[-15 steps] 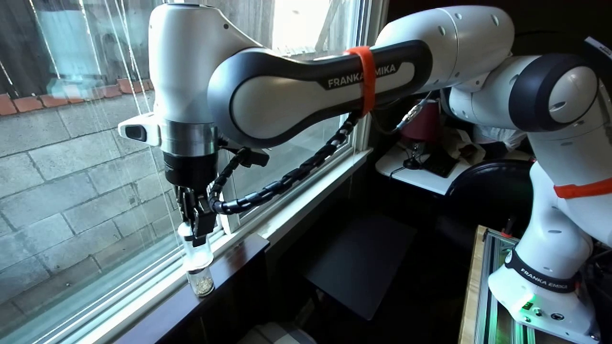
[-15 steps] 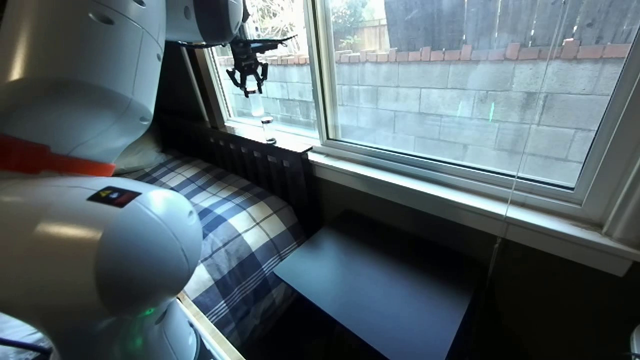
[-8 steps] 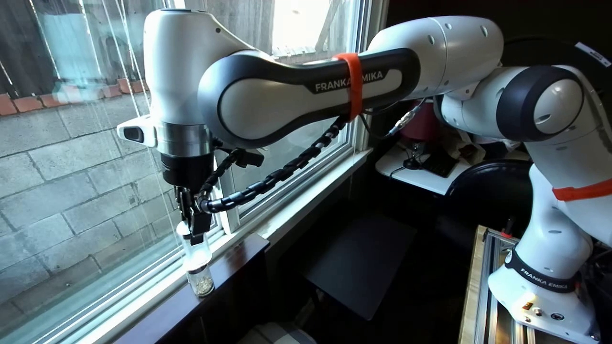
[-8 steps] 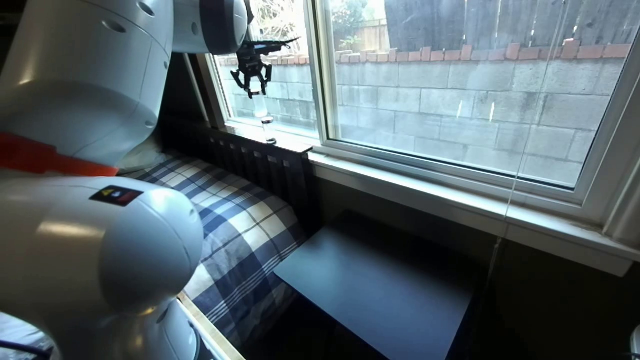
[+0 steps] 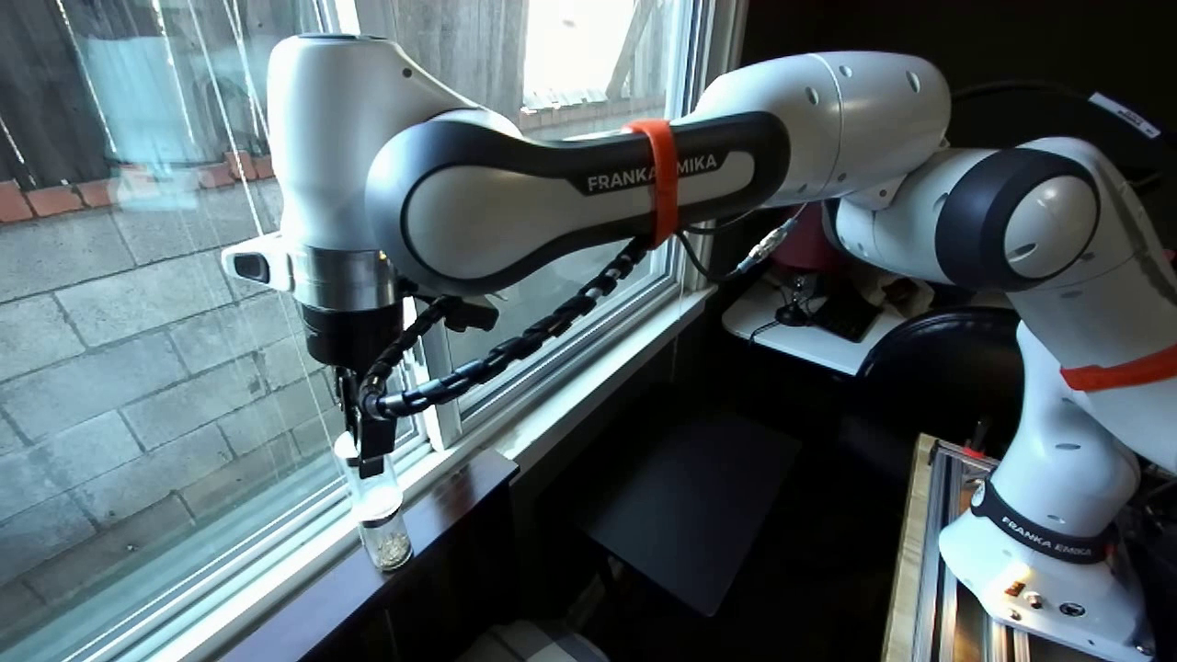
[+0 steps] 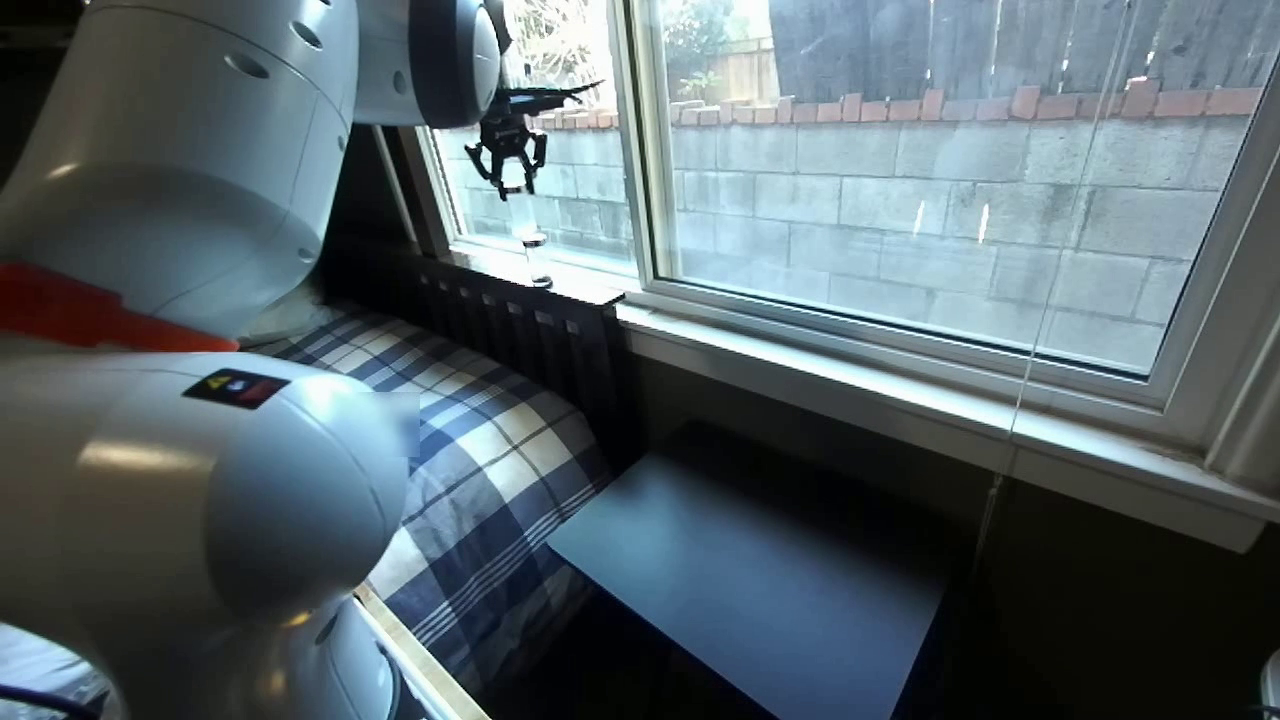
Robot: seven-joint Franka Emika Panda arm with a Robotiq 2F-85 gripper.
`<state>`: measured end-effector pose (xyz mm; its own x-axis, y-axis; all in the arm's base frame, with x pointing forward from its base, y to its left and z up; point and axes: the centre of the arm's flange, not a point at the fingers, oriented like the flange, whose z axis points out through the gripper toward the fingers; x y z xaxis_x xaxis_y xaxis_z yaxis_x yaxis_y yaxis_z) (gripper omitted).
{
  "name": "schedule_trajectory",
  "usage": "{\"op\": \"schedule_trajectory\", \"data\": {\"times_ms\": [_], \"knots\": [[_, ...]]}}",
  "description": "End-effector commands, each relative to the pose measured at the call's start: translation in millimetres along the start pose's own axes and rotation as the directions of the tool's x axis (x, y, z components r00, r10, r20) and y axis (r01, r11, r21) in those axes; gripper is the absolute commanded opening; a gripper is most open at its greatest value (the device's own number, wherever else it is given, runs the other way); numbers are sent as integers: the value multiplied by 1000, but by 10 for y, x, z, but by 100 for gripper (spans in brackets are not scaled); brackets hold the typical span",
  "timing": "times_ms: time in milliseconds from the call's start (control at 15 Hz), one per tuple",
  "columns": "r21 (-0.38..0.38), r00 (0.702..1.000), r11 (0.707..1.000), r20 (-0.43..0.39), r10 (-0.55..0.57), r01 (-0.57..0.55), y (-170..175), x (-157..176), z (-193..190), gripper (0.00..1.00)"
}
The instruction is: Pick up the clear container on the window sill and put it on top of the other clear container on the left
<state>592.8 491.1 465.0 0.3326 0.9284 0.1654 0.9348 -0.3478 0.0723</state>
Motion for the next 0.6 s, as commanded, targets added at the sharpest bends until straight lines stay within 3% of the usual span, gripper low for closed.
{"op": "schedule_trajectory", "data": {"times_ms": [0, 533], "knots": [[11, 999, 999, 13, 38, -38, 68, 115, 16, 25], [9, 996, 996, 13, 85, -85, 124, 106, 34, 25]]}}
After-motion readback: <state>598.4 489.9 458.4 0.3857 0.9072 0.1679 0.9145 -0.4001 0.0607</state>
